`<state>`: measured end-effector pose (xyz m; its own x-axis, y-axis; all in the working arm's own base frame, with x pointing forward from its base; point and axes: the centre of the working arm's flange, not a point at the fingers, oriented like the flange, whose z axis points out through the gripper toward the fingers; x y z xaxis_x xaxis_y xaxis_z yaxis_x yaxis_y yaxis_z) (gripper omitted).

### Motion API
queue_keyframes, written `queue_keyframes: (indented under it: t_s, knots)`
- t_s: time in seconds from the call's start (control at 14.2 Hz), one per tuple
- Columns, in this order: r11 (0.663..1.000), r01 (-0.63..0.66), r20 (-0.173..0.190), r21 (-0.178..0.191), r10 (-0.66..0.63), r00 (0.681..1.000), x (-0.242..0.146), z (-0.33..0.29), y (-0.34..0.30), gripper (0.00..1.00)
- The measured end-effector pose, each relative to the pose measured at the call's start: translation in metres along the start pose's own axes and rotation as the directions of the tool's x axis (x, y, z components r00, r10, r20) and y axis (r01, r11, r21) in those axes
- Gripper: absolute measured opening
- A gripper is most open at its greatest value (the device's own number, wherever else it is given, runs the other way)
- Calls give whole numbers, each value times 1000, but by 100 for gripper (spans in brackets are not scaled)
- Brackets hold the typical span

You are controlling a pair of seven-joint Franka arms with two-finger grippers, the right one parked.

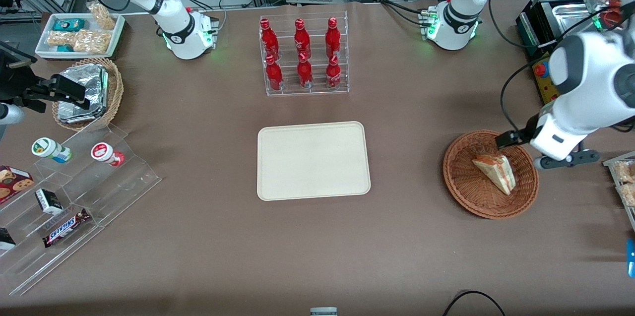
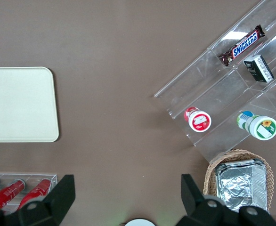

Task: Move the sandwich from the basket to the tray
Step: 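Lower the open left gripper around the wrapped sandwich in the basket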

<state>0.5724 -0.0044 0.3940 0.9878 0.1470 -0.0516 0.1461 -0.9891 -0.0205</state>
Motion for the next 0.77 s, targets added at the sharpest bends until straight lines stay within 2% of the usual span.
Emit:
queue_keyframes:
  t_s: [0.07,0.28,0.49,0.63,0.77]
  knots:
    - [1000,10,-14,-4,-10,1000,1,17,-6,100]
    - [999,47,-21,-10,-47,999,5,45,-22,100]
    - [986,165,-35,-21,-165,986,13,57,-41,100]
    - [958,286,-48,-33,-287,957,18,68,-44,100]
    - [917,398,-39,-37,-399,916,21,85,-41,100]
